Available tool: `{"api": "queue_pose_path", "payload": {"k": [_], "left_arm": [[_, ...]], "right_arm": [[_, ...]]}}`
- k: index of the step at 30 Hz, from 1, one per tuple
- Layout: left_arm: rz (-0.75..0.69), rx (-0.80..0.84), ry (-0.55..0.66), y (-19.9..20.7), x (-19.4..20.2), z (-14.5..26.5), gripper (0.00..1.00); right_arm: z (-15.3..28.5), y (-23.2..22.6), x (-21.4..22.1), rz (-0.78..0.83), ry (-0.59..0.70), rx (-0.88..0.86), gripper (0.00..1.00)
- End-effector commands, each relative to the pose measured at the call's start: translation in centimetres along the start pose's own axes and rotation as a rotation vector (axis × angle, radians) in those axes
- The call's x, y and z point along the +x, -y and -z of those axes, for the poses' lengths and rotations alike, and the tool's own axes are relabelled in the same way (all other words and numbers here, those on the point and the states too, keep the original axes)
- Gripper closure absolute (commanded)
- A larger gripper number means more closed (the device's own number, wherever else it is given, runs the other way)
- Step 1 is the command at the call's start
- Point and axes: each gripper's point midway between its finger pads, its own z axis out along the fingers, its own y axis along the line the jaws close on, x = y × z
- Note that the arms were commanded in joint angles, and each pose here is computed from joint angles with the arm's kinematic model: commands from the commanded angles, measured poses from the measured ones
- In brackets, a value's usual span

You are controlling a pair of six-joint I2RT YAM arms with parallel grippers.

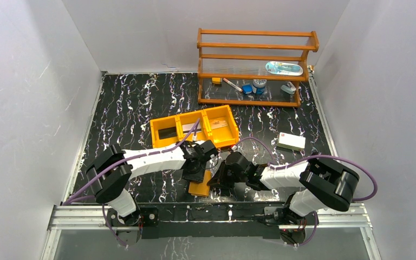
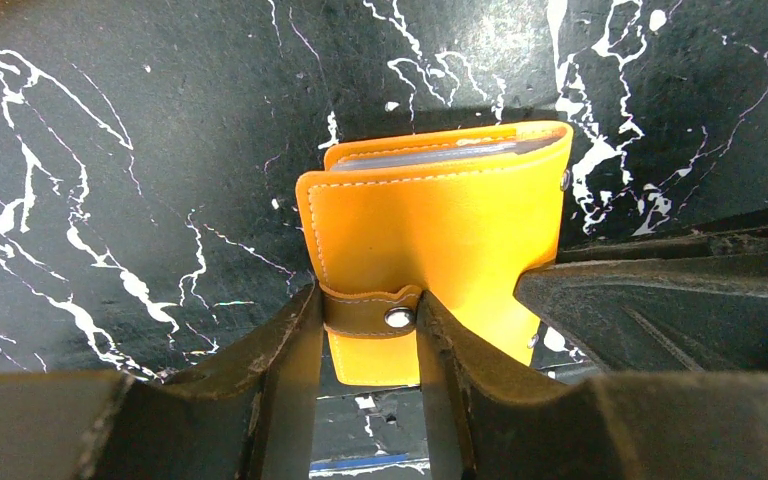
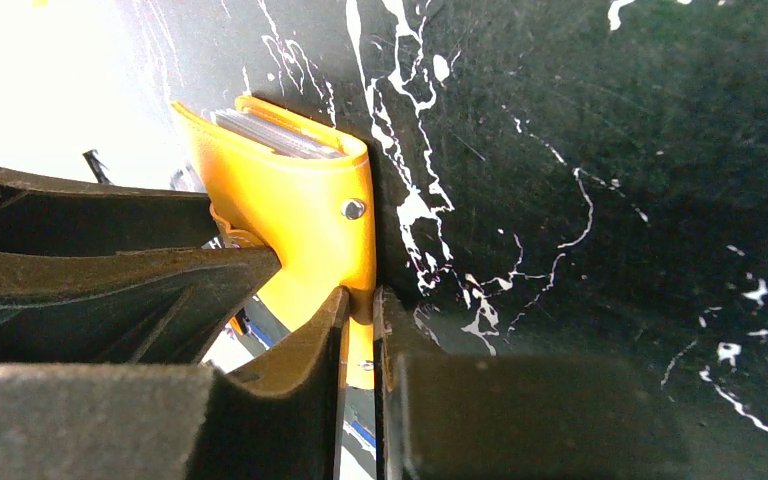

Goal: Take the credit cards out of the card holder

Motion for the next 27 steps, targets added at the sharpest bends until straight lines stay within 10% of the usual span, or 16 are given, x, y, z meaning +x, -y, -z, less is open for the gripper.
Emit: {"api": "queue_pose_path", "payload": {"k": [1, 27], "left_arm": [[-0.017, -0.094, 0.009, -2.0, 0.8, -1.2, 0.9], [0.191, 0.464, 0.143, -0.4, -0.6, 1.7, 1.0]], "right_arm": [[-0.2, 3.7, -0.9, 0.009, 0.06, 0.15, 0.84], [-0.3, 4.5, -1.0, 0.005, 0.064, 0.191, 0.92]]}}
